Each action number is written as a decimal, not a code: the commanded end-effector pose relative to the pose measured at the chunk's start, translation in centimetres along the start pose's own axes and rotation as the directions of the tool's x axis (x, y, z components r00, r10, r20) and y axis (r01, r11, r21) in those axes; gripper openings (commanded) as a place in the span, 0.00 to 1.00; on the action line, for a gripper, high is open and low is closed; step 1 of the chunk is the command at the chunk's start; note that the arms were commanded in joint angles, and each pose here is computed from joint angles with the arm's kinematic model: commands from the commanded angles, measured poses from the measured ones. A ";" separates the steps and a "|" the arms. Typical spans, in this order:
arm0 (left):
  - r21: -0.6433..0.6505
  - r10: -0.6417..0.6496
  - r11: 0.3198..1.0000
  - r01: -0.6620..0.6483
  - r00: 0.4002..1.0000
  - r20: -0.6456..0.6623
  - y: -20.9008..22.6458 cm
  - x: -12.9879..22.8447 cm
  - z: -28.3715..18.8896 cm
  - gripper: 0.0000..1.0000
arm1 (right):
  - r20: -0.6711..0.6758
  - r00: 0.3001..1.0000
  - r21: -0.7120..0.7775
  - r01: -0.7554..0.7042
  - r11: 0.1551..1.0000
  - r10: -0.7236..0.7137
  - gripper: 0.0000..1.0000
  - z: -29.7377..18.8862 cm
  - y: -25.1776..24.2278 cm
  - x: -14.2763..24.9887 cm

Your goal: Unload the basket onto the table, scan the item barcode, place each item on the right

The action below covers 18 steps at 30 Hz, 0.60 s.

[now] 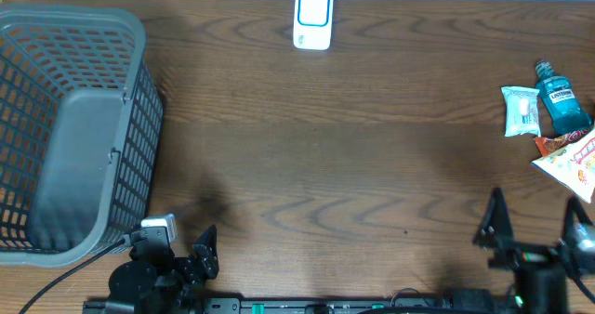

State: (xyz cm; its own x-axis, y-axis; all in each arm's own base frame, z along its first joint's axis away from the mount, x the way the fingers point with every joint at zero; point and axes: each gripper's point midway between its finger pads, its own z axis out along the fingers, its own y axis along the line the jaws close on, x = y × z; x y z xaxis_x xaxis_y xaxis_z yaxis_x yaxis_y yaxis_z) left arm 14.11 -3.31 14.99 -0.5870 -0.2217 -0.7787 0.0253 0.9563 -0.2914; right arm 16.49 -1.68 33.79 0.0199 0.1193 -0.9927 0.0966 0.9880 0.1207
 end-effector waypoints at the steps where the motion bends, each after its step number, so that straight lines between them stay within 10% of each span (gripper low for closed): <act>1: 0.001 0.007 1.000 -0.007 1.000 -0.001 0.0 0.0 0.0 0.86 | 0.015 1.000 -0.024 0.012 1.000 -0.011 0.99 1.8 0.2 2.9; 18: 0.001 0.007 1.000 -0.007 1.000 -0.001 0.0 0.0 0.0 0.86 | 0.002 1.000 -0.022 0.013 1.000 -0.013 0.99 7.6 -0.8 14.7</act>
State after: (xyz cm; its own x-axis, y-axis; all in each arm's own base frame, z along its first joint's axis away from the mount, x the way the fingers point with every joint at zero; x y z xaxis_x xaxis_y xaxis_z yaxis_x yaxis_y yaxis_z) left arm 14.10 -3.31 14.99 -0.5873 -0.2217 -0.7784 0.0251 0.9563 -0.2913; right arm 24.02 -1.66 20.50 0.0426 0.1189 -0.9920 0.0835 0.9890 0.1221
